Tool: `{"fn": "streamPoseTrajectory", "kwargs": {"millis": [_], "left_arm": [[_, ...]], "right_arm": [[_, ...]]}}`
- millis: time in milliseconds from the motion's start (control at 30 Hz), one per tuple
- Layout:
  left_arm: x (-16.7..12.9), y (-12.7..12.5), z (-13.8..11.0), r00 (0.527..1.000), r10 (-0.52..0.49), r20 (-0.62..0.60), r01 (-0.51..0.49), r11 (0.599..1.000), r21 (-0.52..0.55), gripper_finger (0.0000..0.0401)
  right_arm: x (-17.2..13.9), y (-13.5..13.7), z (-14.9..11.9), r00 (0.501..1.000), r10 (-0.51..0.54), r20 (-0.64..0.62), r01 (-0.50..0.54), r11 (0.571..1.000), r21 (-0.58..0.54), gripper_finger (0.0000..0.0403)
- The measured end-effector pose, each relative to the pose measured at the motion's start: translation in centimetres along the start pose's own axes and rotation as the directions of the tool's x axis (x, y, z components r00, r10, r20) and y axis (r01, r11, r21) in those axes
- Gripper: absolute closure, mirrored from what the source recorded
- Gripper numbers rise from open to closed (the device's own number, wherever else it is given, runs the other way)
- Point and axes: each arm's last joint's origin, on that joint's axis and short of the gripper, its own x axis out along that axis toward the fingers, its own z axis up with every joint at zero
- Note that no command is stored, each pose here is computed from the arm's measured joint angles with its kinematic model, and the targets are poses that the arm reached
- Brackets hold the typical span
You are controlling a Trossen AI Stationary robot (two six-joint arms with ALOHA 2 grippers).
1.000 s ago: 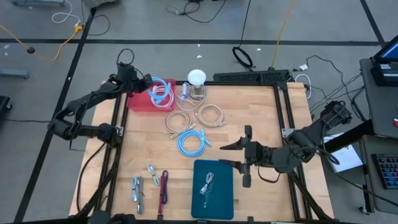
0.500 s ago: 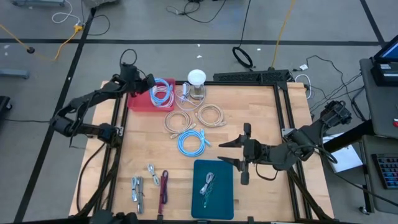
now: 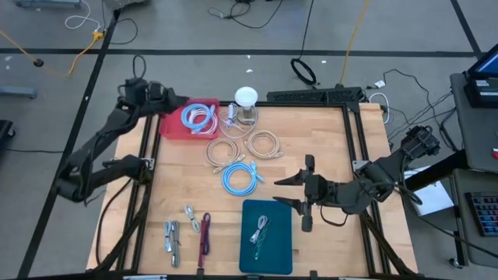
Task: Pick & Place USB Port
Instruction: Put the light blue USB cable into the blue bin
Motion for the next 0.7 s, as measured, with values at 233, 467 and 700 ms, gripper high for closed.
{"fn": "streamPoseTrajectory", "kwargs": {"millis": [233, 467, 700], "left_arm": [[-3.4, -3.1, -8.0, 0.906, -0.076, -0.417, 0.096, 0.995, 0.027, 0.0233], [-9.5, -1.3, -13.1, 0.817, 0.125, -0.563, -0.172, 0.985, -0.031, 0.0235], [-10.0, -2.6, -13.7, 0.879, 0.025, -0.476, -0.071, 0.994, -0.080, 0.0235]], "right_arm": [[0.0, -0.1, -0.4, 0.999, -0.009, -0.038, 0.008, 0.999, -0.032, 0.0239], [0.0, -0.2, -0.8, 0.998, -0.017, -0.066, 0.013, 0.998, -0.055, 0.0239], [0.0, -0.2, -0.9, 0.997, -0.015, -0.075, 0.013, 0.999, -0.034, 0.0239]]}}
